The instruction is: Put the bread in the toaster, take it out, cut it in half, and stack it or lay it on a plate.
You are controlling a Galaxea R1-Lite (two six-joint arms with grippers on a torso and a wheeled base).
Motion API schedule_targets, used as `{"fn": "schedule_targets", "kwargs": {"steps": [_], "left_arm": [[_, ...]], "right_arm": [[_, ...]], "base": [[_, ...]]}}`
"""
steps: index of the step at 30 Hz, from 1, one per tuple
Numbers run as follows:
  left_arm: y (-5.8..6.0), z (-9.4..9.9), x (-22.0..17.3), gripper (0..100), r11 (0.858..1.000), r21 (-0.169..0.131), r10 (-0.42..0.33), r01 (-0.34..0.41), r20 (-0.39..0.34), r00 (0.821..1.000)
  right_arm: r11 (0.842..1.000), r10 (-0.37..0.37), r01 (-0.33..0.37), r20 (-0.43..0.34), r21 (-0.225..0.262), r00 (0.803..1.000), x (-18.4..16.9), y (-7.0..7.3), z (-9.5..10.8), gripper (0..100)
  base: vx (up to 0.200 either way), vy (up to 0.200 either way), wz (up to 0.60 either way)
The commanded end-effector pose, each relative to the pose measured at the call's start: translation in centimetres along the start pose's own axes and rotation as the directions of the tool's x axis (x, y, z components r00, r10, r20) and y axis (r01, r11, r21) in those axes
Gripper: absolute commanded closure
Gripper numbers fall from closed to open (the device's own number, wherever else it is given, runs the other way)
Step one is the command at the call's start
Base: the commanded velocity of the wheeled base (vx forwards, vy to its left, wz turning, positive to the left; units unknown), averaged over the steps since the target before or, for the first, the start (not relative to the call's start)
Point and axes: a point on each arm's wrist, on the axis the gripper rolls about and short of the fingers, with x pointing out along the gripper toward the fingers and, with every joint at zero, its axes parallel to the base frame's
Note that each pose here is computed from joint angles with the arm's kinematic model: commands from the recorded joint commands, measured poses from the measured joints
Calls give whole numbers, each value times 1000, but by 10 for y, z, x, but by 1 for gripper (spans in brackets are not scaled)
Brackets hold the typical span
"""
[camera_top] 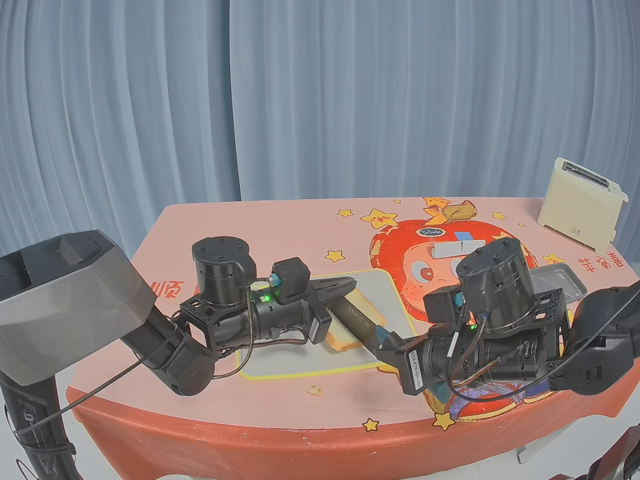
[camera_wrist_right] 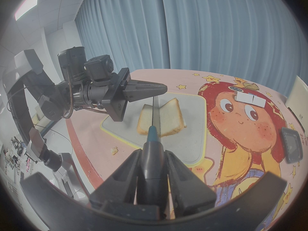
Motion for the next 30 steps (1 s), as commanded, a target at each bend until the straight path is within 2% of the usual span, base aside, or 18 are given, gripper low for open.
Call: {"fn": "schedule_targets", "kwargs": {"steps": [1,6,20,28,30], "left_arm": [[-1,-3,1,100,1000,-4,-4,4,-9,1000],[-1,-3,1,100,1000,-4,-4,4,-9,1000],[-2,-2,1,100,1000,-3,-7,7,-7,1000],[-2,3,1,100,1000,7,-3,3,14,1000],[-1,7,1,100,1000,19,4,-5,43,999]], "right_arm": [[1000,2,-2,21,3,1000,-1,1,4,100],[1000,-6,6,-14,0,1000,2,-1,-3,100],[1000,-11,12,-40,3,999,4,-3,-11,100],[1000,-8,8,-20,28,1000,1,-2,-7,100],[1000,-6,7,-10,28,1000,0,-2,-5,100]], "base": [[0,0,0],[0,0,0],[0,0,0],[0,0,0],[0,0,0]]}}
